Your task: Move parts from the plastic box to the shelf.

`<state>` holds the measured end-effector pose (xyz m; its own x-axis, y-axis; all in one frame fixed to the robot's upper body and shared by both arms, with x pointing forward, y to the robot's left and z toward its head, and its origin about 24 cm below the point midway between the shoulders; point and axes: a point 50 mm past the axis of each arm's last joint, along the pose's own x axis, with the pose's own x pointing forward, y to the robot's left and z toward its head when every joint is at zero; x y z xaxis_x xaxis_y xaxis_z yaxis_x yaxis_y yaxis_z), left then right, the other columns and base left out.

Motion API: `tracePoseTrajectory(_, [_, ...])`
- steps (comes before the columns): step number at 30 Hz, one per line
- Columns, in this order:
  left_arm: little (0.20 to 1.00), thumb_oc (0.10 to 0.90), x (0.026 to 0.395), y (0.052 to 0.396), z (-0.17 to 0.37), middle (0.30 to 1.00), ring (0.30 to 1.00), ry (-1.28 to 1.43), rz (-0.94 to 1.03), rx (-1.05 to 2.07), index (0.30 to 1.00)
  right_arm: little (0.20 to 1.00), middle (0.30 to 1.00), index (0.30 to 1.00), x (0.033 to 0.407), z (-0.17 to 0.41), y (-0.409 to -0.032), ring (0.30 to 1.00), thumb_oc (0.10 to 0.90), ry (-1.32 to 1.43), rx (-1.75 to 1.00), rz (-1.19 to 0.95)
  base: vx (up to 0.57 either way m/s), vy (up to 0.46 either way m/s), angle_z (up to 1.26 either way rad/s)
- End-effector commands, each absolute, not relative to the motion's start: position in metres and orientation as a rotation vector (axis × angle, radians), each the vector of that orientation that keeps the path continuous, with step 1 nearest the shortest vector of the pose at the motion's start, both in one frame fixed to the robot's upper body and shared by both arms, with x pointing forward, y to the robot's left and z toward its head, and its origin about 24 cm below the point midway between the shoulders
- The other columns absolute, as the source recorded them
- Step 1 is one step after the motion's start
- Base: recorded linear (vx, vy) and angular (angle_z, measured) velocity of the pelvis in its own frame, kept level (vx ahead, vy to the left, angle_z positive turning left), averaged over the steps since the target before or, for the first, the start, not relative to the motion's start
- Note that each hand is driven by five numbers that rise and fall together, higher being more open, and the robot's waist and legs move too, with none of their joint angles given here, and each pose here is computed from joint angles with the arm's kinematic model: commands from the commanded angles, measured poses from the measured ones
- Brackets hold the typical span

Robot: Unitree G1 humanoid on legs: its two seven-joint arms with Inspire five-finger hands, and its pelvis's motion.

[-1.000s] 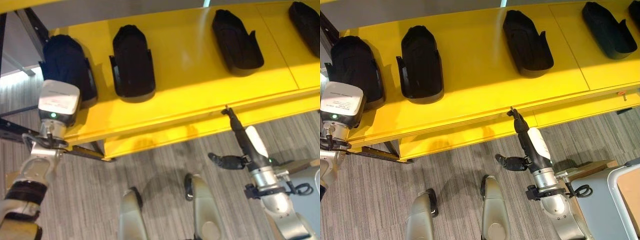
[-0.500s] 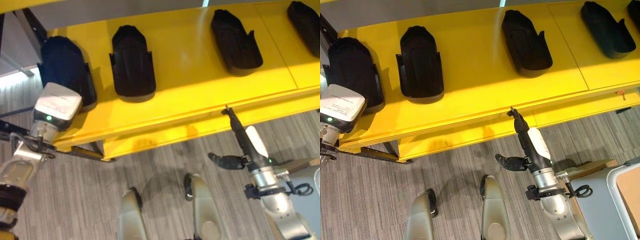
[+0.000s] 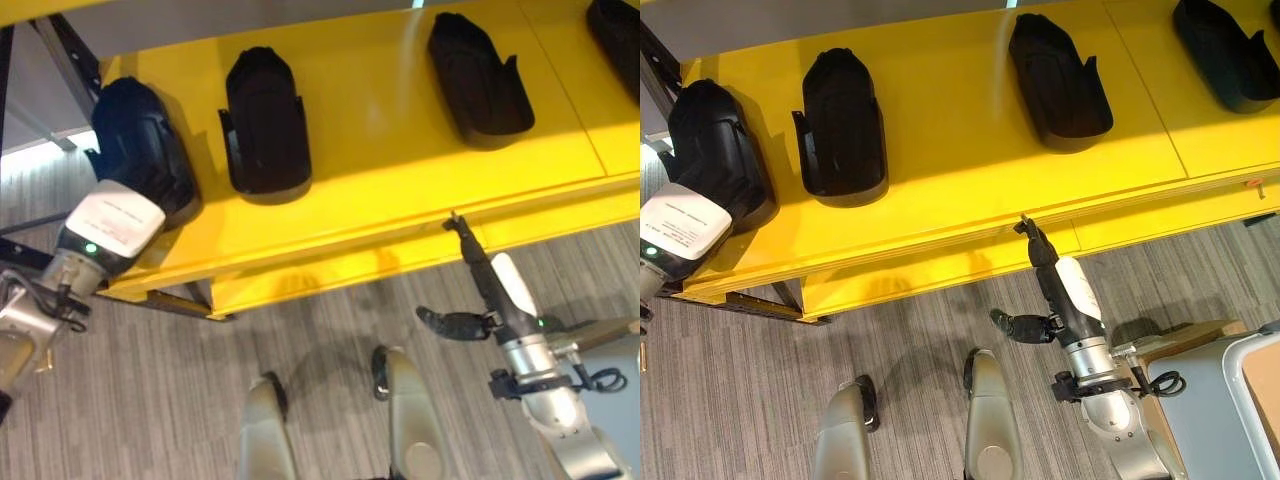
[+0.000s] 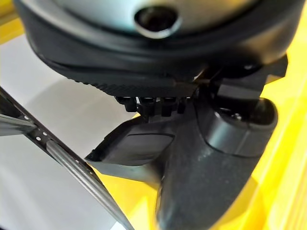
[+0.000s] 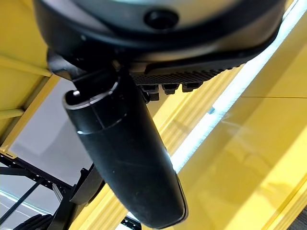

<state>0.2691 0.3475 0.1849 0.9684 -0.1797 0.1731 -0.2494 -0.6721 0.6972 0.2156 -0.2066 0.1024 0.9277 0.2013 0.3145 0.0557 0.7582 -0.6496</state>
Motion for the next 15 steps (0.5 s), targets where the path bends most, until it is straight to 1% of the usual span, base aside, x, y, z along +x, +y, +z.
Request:
tracePoseTrajectory(1, [1.000,0.900,0.261,0.359,0.246,1.000,1.000,-0.404,0.372,2.432,1.000,1.000,1.000,1.000,0.206,0.151,-0.204,1.000,0.900,-0.675,-0.702,0.030,0.00,0.000,0.00])
tracePoseTrajectory(9, [1.000,0.900,0.256,0.363,0.256,1.000,1.000,-0.415,0.435,2.429,1.000,1.000,1.000,1.000,0.205,0.151,-0.205,1.000,0.900,-0.676,-0.696,0.017,0.00,0.000,0.00])
tracePoseTrajectory(15, [1.000,0.900,0.244,0.368,0.268,1.000,1.000,-0.434,0.542,2.407,1.000,1.000,1.000,1.000,0.204,0.152,-0.207,1.000,0.900,-0.679,-0.705,0.007,0.00,0.000,0.00])
